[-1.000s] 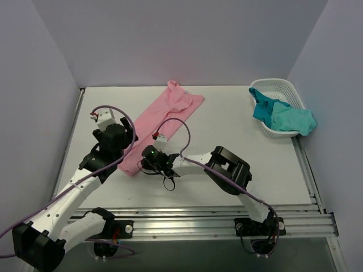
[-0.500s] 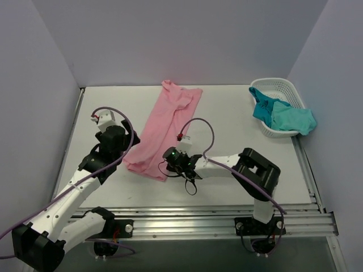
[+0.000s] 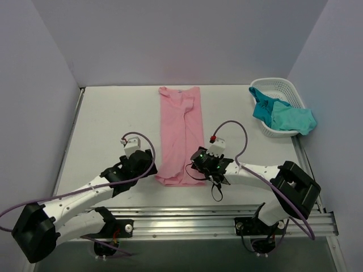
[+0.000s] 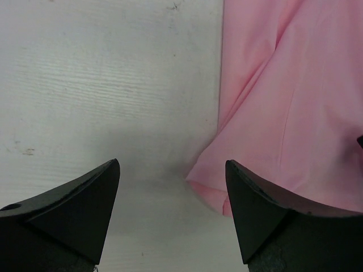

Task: Fold and stack the t-shirts
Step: Fold the tshirt

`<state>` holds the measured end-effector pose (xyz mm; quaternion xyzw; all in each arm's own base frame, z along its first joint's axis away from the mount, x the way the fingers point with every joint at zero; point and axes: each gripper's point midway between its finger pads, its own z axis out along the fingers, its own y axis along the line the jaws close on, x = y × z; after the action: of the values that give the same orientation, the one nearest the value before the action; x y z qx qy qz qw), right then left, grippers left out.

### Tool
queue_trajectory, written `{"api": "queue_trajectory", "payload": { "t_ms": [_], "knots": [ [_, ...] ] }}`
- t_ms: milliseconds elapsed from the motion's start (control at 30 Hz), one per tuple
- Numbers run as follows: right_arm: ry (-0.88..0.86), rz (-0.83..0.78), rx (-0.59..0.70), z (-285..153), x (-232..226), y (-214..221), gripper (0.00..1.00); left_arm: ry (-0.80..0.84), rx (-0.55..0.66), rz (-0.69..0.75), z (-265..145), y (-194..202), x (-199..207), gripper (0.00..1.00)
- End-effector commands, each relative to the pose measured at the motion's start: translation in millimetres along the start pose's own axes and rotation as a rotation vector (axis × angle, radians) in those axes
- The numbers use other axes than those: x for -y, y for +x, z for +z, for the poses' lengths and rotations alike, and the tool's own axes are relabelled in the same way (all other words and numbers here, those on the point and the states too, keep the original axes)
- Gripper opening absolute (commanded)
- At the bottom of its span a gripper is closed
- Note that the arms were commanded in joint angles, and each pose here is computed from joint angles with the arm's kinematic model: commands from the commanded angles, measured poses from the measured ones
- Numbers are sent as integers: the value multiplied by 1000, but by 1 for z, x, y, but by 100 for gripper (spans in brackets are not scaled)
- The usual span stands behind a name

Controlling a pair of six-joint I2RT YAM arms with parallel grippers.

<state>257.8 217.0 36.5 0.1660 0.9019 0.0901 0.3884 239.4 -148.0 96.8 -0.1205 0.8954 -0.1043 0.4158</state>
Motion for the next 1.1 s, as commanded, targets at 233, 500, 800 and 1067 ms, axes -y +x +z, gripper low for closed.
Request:
{"api": "queue_trajectory", "payload": {
  "t_ms": [233, 500, 800, 1067],
  "knots": [
    [66, -49, 18, -3, 22, 3, 98, 71, 9, -38, 9, 35, 59, 83],
    [54, -47, 26, -18, 34, 3, 97, 37, 2, -54, 17, 59, 66, 82],
    [22, -40, 54, -31, 27, -6, 93, 21, 31, -48, 17, 51, 78, 81],
    [-144, -74, 64, -49, -53, -14, 88, 72, 128, -82, -12, 12, 78, 82]
  ]
}}
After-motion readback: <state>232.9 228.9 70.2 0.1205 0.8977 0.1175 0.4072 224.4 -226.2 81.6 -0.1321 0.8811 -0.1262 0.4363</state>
